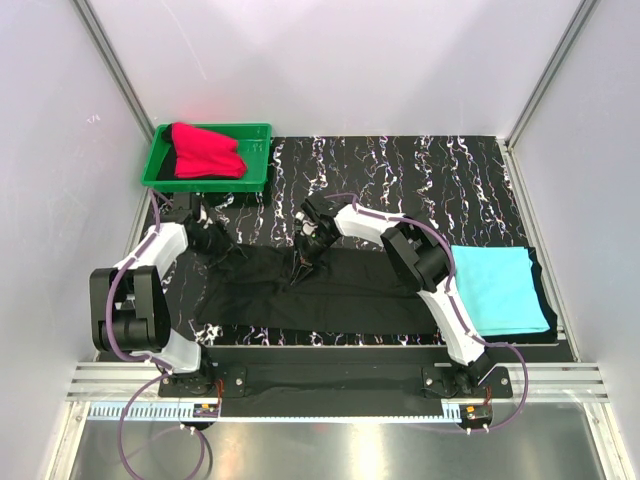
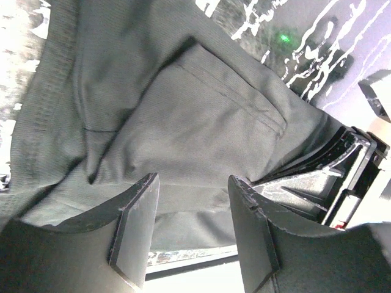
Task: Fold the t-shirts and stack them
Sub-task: Fold the tshirt
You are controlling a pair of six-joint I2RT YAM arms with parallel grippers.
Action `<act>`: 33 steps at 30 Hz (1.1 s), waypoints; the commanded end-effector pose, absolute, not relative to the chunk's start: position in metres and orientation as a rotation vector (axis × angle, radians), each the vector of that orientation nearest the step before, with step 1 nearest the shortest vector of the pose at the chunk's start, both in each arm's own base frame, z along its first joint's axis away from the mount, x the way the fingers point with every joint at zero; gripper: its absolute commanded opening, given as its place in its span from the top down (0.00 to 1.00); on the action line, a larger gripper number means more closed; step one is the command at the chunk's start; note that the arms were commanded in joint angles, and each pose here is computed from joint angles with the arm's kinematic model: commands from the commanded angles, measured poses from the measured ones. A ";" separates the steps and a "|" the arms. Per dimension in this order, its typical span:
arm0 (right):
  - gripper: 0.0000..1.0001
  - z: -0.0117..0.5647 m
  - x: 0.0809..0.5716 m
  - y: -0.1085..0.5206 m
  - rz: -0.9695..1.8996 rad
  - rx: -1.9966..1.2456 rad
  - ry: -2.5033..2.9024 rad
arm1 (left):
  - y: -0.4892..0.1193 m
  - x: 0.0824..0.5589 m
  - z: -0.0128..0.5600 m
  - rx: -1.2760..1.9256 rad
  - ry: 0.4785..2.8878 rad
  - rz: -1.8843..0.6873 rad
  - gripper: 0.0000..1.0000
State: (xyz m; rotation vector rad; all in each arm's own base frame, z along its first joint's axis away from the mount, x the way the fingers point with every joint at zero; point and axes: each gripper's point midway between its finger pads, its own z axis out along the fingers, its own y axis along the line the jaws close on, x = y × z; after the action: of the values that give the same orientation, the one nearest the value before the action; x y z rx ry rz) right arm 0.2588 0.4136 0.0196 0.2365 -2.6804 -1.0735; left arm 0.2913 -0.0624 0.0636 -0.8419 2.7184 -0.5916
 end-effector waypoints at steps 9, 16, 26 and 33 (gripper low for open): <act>0.87 0.057 0.258 0.405 -1.173 0.327 -2.694 | -0.071 0.297 0.065 -0.828 2.695 -0.607 0.46; 0.67 0.074 0.278 0.309 -1.028 0.042 -2.901 | -0.072 0.301 0.065 -0.851 2.674 -0.596 0.46; 0.48 0.034 0.283 0.163 -0.529 -0.321 -3.120 | -0.055 0.284 0.063 -1.027 2.575 -0.462 0.49; 0.40 0.021 0.292 0.147 -0.380 -0.229 -3.159 | -0.047 0.285 0.065 -1.063 2.566 -0.397 0.44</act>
State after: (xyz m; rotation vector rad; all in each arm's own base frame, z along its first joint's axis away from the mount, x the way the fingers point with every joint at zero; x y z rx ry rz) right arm 0.2802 0.1560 0.0210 -0.3239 -3.0914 -0.4732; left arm 0.2735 -0.0517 0.0695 -1.0299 2.5752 -0.4391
